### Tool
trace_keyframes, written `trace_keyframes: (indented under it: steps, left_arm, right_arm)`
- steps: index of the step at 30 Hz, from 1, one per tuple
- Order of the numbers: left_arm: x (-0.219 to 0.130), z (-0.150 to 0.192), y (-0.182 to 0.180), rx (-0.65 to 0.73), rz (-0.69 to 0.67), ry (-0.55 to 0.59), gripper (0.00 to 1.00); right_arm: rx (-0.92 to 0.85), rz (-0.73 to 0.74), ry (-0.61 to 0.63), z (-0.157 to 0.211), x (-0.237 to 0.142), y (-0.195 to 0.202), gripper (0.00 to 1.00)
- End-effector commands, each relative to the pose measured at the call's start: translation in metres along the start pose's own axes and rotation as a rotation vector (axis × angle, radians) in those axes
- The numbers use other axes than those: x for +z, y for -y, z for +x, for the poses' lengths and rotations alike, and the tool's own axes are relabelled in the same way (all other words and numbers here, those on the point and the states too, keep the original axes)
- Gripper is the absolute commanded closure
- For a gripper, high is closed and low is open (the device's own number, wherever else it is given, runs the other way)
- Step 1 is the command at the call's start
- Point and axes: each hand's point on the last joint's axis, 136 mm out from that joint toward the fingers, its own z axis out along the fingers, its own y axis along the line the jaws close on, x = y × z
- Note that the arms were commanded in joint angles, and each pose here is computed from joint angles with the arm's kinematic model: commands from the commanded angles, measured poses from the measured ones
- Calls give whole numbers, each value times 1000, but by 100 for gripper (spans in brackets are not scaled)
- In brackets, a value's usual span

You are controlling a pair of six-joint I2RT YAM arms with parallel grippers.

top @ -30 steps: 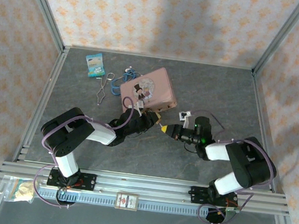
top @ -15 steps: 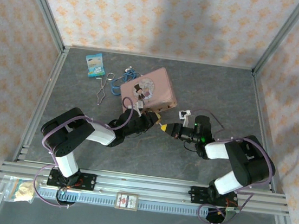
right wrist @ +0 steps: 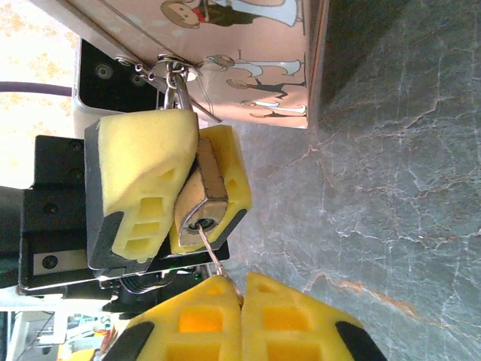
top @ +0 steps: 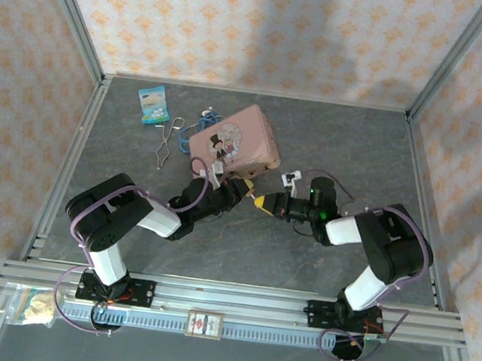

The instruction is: Unlock the padlock with the key

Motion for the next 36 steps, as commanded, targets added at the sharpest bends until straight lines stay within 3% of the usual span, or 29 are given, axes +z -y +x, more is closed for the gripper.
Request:
trace_keyframes:
  steps: [1, 10, 20, 26, 31, 36]
  left_arm:
    - [-5, 30, 64, 12, 261, -137, 100]
    - [-5, 26, 56, 52, 207, -101, 100]
    - [1, 38, 66, 53, 223, -121, 100]
    - [2, 29, 55, 45, 163, -70, 100]
    - [5, 15, 38, 58, 51, -6, 100]
    - [0, -5, 27, 64, -24, 93, 100]
  right_arm:
    - [22, -5, 75, -28, 3, -7, 100]
    - [108, -90, 116, -34, -3, -30, 100]
    - [122, -35, 254, -47, -9, -21, 100]
    - [136, 55, 274, -46, -12, -7, 100]
    - [67, 205, 295, -44, -22, 9, 82]
    - [21, 248, 309, -41, -31, 9, 68]
